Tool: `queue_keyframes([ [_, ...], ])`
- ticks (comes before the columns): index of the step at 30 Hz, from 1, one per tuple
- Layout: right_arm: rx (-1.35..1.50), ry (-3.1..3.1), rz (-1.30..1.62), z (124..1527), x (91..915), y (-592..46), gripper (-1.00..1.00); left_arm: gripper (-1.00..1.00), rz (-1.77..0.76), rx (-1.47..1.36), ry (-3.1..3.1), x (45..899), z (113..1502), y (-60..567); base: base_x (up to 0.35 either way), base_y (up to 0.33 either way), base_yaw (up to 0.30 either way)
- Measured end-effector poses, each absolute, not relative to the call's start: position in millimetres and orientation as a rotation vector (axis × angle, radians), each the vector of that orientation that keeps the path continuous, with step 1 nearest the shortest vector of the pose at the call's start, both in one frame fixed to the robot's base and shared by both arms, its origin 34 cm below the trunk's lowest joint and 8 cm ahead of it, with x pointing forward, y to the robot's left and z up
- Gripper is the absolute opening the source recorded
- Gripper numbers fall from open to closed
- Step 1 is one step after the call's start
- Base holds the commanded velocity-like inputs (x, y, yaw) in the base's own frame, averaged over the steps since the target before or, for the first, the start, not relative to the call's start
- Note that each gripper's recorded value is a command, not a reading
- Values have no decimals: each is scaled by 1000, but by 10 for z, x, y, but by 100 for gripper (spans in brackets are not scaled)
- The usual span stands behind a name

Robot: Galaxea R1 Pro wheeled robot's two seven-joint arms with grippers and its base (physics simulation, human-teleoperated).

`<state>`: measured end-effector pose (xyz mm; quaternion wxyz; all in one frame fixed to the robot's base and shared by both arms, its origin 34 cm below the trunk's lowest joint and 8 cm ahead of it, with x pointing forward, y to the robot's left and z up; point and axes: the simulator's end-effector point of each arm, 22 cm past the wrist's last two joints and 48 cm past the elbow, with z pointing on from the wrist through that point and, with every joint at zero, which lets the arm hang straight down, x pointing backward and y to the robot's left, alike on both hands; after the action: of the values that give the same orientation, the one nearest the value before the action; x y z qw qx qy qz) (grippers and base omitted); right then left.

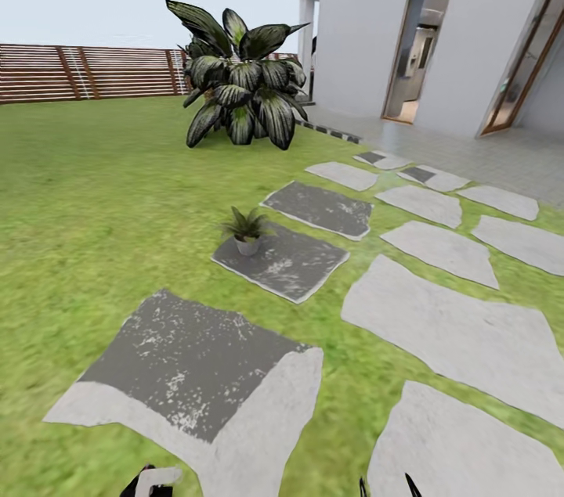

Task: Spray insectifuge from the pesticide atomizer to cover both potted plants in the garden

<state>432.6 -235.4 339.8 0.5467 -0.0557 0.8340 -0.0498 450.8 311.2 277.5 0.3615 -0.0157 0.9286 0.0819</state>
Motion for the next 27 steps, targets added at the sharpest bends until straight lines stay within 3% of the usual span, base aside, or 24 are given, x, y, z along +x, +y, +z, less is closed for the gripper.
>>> queue_keyframes([
  [15, -122, 1977, -126, 3399, 4325, -2376, 100, -100, 210, -40, 2393, 4504, 2773, 3110, 283, 224, 1],
  [27, -123, 1977, -125, 3400, 4325, -2375, 100, -100, 209, -36, 2394, 4501, 2772, 3107, 323, 113, 0],
])
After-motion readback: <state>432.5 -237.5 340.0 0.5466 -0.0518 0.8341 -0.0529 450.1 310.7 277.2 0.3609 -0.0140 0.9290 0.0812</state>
